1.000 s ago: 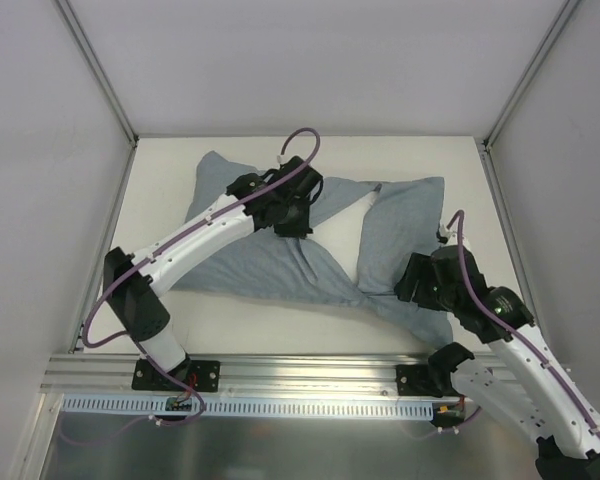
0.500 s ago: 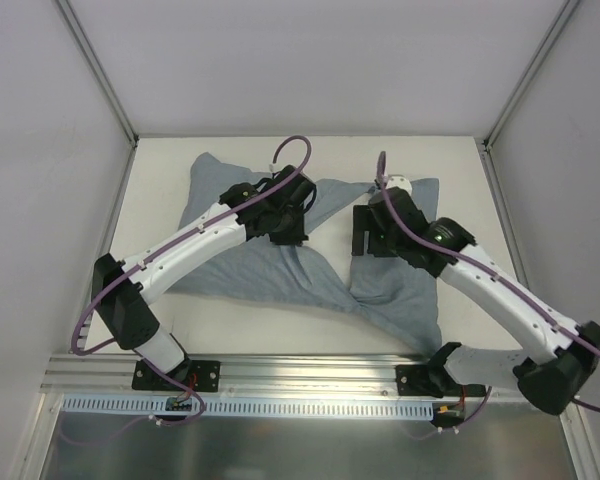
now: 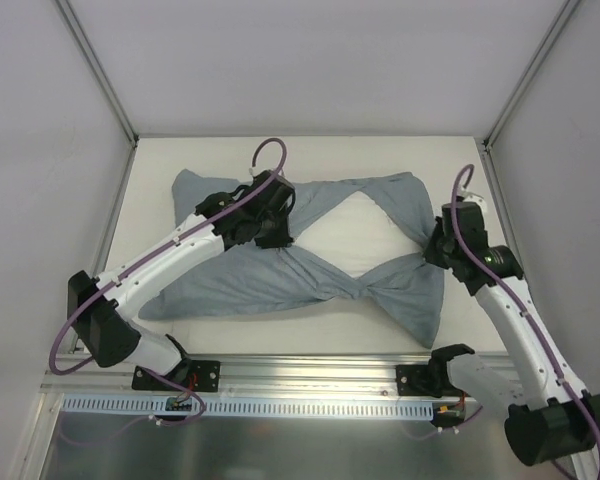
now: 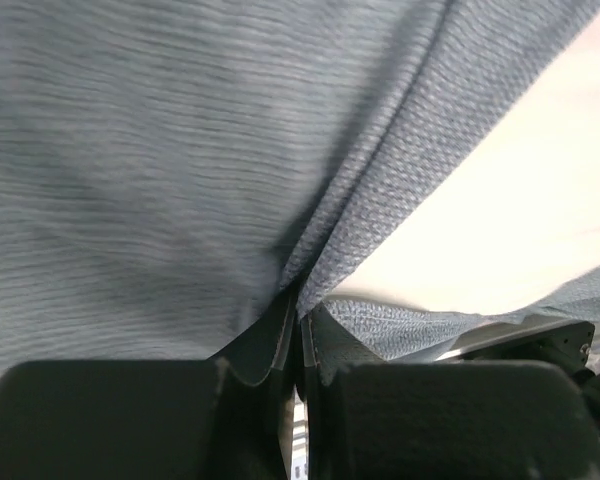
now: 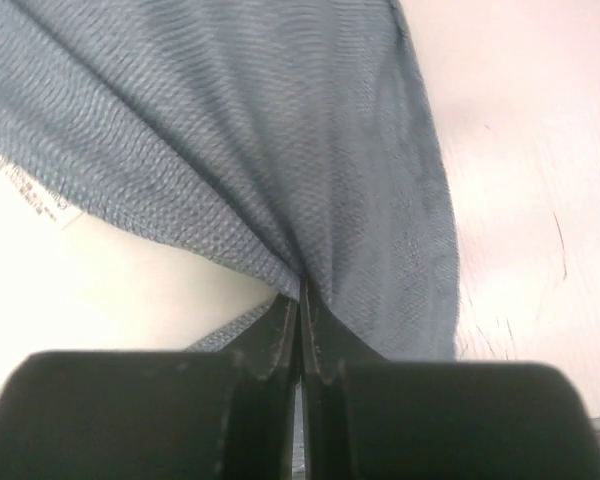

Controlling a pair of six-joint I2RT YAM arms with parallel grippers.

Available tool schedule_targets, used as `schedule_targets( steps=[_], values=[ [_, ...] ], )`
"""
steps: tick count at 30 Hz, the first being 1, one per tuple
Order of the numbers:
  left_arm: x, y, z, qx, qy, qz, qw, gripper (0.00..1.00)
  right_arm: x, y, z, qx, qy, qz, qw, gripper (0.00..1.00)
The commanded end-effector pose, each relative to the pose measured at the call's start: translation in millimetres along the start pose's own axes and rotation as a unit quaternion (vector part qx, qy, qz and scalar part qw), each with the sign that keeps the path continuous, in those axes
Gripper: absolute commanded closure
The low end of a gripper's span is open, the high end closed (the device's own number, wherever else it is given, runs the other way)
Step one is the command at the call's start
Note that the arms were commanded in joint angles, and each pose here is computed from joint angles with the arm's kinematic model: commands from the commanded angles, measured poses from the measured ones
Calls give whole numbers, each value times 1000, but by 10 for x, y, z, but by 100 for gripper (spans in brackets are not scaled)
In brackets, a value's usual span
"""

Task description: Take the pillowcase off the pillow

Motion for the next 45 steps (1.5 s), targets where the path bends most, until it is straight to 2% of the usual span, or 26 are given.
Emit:
schedule_targets(
  steps=[1,3,7,13,14,17,18,19,22,25,27,31,32,33,34,35,43,45],
  values=[
    [23,361,-185,-37,-10,-26,999,100,141,-458,27,61,-5,37,997,99],
    [4,521,-170,-54,-13,-45,997,100,253,-544,48,63,-9,76,995,99],
    [-16,786,-116,-94,-13,-58,994,100,630,-570,280,49,57,112,991,99],
    [-115,737,-305,-64,-36,-44,996,100,832,-411,344,-17,97,127,987,99],
    [-190,675,-371,-49,-45,-35,997,96,858,-374,335,-26,103,126,986,99],
    [-249,386,-449,-28,-49,18,998,57,906,-212,305,-52,113,119,985,99],
    [-287,361,-470,-54,-65,34,996,45,956,-137,280,-65,121,106,985,99],
    [-246,206,-505,-50,-70,60,994,28,969,-75,294,-74,123,103,984,99],
    [-318,-136,-628,-42,-105,102,988,13,1078,180,254,-129,155,85,976,99],
    [-296,-479,-688,-43,-126,158,979,11,1107,337,180,-158,161,74,971,99],
    [-236,-673,-599,-45,-118,190,974,11,1103,368,145,-166,162,77,970,99],
    [-140,-1094,-392,-1,-83,207,975,12,1068,365,92,-171,156,81,970,99],
    [-60,-1187,-202,-6,-63,221,973,11,1058,366,71,-175,152,84,969,99],
    [-40,-1218,-131,-10,-57,226,972,9,1059,364,61,-175,153,90,968,99],
    [-18,-1228,-56,-19,-50,227,972,2,1069,354,54,-176,154,93,968,99],
    [21,-1227,82,-37,-42,234,971,1,1064,346,48,-175,151,97,968,99],
    [288,-1126,710,-116,6,232,966,1,1065,314,14,-175,148,106,968,99],
    [257,-1013,870,-139,14,206,968,2,1076,312,-1,-177,152,107,966,99]
  ],
)
Point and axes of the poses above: each gripper's point midway between its finger pads, its own z axis out along the fingers, its own y axis along the line the jaws close on, x = y × z, the point moved 6 cm from there along -z, back along the fingers, and after that the axes turned 12 degrees about z, right-handed, at the moved point
